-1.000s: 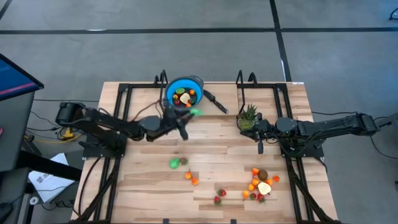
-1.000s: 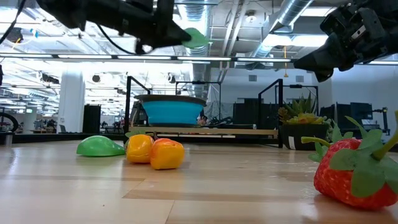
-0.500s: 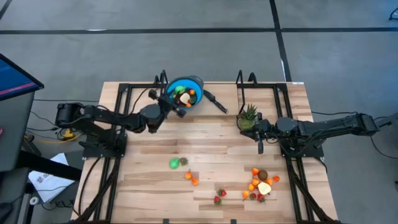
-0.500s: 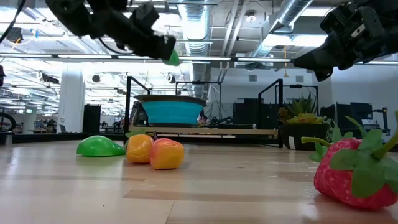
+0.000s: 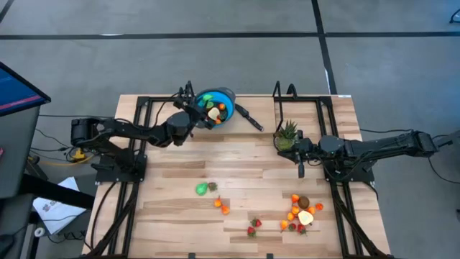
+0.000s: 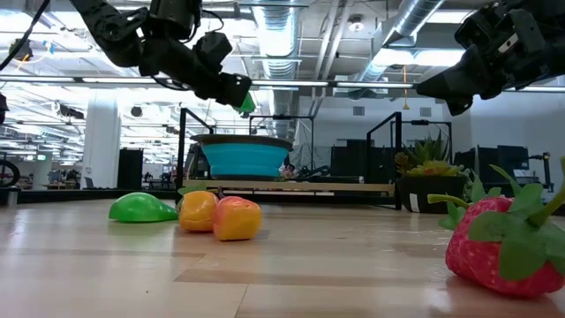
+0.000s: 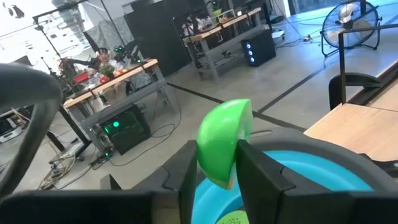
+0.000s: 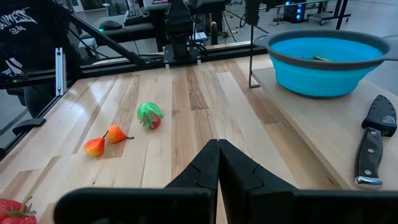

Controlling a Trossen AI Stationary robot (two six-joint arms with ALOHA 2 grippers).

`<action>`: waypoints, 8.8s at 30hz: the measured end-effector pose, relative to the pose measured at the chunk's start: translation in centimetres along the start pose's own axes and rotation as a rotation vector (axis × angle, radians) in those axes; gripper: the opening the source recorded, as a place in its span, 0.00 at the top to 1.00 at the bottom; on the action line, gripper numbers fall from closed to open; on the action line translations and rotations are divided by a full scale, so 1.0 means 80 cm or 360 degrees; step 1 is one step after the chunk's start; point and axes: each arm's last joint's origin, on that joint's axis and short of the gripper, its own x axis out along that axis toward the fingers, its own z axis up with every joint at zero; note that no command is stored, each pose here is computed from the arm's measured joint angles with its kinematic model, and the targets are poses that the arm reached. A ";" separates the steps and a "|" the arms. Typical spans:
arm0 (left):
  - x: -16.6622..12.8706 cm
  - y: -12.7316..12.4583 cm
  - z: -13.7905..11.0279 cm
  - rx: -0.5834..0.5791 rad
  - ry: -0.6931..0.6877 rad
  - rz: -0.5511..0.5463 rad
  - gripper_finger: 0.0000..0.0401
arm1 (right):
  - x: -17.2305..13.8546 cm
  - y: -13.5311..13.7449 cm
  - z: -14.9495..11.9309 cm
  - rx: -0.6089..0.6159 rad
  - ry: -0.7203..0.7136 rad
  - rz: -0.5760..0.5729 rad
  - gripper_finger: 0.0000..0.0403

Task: Pick & Place Fruit
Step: Put the avocado into the basket, then put the strawberry into the basket

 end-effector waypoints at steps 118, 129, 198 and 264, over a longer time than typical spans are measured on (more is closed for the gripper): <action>-0.063 -0.038 0.036 -0.0552 -0.0289 -0.1277 1.00 | 0.000 -0.006 0.010 0.0776 -0.0168 -0.0110 1.00; -0.067 -0.041 0.037 -0.0528 -0.0330 -0.1542 1.00 | 0.000 -0.006 0.010 0.0777 -0.0174 -0.0109 1.00; -0.167 -0.071 0.039 0.0244 0.0222 -0.1597 0.99 | 0.000 -0.007 0.008 0.0465 -0.0138 -0.0144 1.00; -0.174 -0.137 -0.091 0.0751 0.0659 -0.1989 0.36 | 0.000 -0.008 0.003 0.0454 -0.0068 -0.0164 1.00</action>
